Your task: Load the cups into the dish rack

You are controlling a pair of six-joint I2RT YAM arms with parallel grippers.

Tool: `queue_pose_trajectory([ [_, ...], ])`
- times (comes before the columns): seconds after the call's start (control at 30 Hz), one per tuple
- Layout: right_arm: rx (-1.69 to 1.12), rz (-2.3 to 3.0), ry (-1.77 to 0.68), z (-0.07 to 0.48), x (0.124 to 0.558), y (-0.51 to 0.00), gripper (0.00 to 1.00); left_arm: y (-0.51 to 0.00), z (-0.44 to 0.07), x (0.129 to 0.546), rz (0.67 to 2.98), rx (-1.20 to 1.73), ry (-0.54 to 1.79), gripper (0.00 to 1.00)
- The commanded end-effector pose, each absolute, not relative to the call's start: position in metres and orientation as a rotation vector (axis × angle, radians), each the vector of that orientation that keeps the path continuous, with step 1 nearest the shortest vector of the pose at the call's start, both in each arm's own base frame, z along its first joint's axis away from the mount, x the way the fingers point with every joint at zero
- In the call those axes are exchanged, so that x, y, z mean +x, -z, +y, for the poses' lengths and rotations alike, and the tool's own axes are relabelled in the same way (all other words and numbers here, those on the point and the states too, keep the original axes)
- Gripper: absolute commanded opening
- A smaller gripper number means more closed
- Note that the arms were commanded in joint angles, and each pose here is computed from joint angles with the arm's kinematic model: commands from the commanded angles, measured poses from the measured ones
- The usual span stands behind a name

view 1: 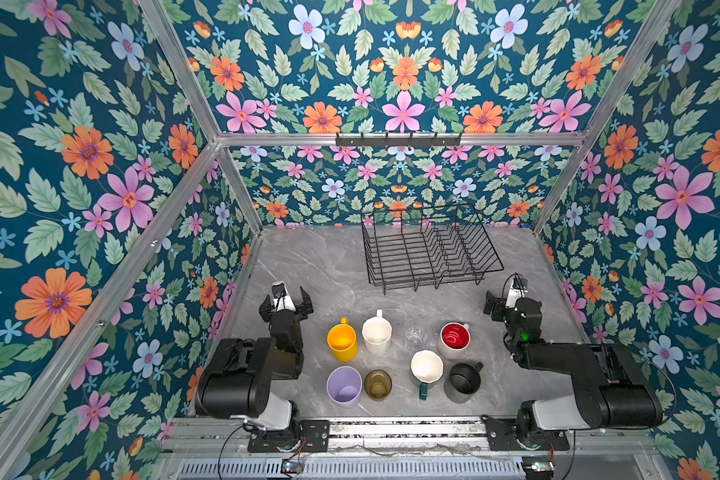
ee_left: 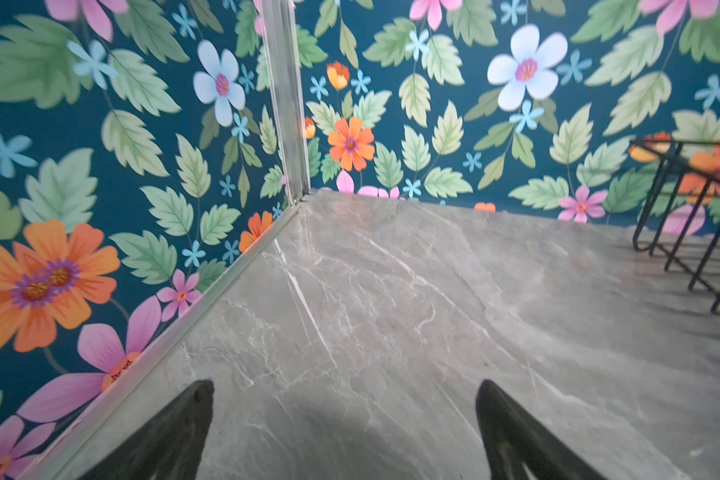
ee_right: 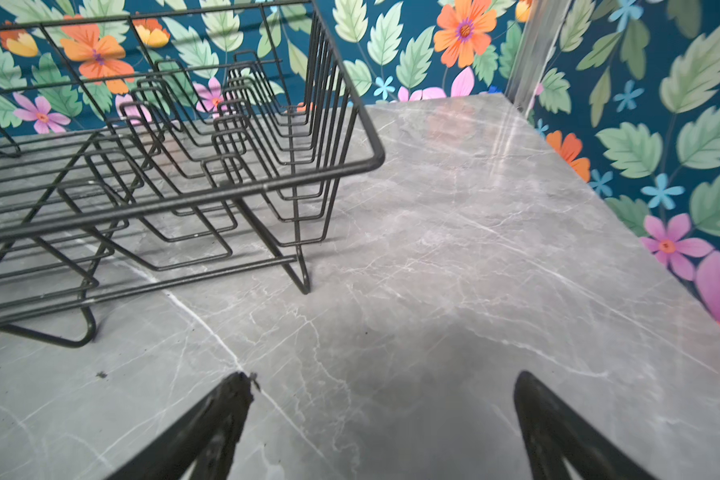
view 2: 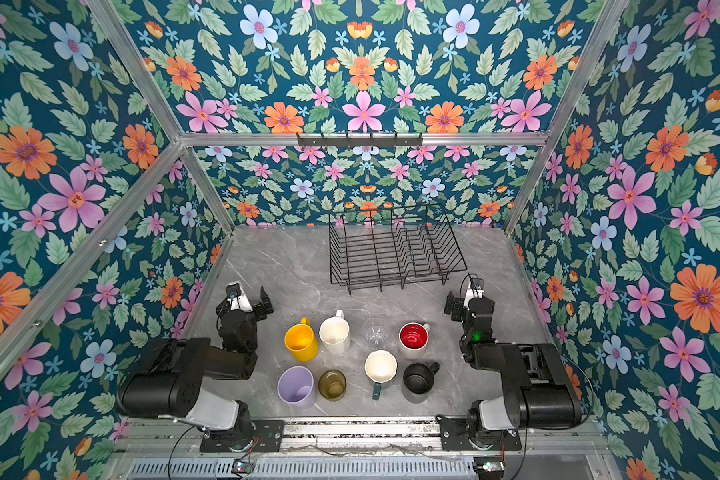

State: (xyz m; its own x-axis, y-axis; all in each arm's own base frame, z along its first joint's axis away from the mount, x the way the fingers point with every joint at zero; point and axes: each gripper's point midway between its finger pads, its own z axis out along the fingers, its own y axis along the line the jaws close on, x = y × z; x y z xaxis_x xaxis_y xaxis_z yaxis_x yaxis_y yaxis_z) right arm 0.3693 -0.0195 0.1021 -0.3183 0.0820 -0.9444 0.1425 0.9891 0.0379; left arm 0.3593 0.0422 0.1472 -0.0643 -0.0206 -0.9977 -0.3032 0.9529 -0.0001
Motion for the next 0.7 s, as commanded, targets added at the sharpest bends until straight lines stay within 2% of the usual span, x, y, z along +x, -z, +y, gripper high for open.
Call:
queue_pose_trajectory([
  [0.0,0.265,1.882,0.116,-0.035,0.367,-0.125,0.99,-0.176,0.051,0.359,1.614,-0.349,-0.235,1.00],
  [0.17,0.714,1.960,0.035,-0.054,0.344,-0.164,0.99,-0.236,0.051,0.363,1.634,-0.471,-0.127,1.00],
  [0.3,0.533,2.002,-0.108,-0.025,0.343,-0.189,0.97,-0.268,0.053,0.353,1.600,-0.493,-0.116,1.00],
  [0.4,0.465,2.036,-0.100,-0.020,0.348,-0.206,0.94,-0.295,0.049,0.351,1.560,-0.466,-0.086,1.00],
  [0.67,0.328,2.248,-0.206,-0.003,0.404,-0.224,0.79,-0.323,0.025,0.375,1.614,-0.329,-0.009,1.00],
])
